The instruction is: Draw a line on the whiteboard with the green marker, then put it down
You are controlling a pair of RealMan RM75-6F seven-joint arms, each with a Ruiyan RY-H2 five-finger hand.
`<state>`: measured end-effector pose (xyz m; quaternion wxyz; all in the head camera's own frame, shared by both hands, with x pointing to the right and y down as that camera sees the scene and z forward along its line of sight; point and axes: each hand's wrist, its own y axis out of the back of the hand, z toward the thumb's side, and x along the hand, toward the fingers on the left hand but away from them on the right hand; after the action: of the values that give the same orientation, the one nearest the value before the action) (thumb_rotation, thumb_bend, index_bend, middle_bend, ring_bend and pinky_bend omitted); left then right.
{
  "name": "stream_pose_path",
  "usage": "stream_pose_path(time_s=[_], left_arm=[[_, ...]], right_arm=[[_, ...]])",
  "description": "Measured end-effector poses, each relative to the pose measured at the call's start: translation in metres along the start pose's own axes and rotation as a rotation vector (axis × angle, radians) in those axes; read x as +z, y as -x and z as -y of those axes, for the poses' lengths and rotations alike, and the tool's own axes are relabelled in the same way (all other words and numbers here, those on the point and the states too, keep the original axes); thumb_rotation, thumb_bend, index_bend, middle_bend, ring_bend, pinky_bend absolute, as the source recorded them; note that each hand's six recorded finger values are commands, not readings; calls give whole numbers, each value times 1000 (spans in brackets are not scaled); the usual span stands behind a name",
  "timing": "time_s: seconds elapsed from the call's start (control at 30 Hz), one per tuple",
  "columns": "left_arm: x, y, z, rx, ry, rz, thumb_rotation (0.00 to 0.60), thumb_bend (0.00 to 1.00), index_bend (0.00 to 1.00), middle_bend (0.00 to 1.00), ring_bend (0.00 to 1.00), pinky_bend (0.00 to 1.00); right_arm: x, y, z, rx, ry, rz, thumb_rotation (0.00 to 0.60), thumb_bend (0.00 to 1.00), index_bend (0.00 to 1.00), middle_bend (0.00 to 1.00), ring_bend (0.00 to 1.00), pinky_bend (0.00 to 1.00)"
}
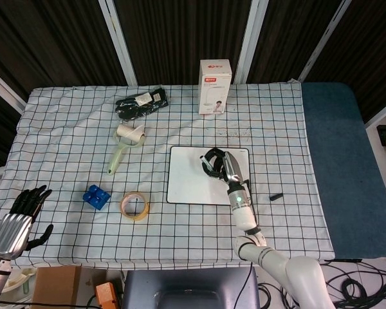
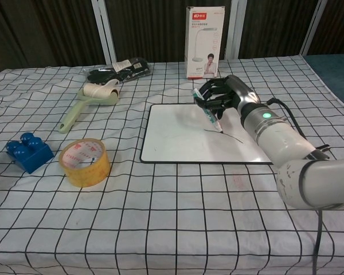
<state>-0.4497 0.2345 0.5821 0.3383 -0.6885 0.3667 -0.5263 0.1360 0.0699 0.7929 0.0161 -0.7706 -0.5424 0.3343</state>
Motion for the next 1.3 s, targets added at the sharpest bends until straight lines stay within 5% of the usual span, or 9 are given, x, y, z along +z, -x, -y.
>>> stream_pose_path(time_s=[0.4,0.9,1.1,1.3], left_arm=[[-1,0,2,-9,-4,-6,600,401,0,0,0,0],[-7,-7,4,-18,-7,-39,600,401,0,0,0,0],[-5,-5,1,0,-6,-31,600,401,0,0,0,0],[-1,-2,2,3,-7,-18,600,402,0,0,0,0]], right_arm=[[-10,2,-16,-32,-52,13,600,389,1000,765,685,727],[-11,17,-63,-106,-131,1,600,390,1000,765,685,727],[4,15,-81,-140,-164,-87,600,389,1000,765,690,732],[20,-1,-110,-155,-407,-230,600,389,1000,765,690,733]])
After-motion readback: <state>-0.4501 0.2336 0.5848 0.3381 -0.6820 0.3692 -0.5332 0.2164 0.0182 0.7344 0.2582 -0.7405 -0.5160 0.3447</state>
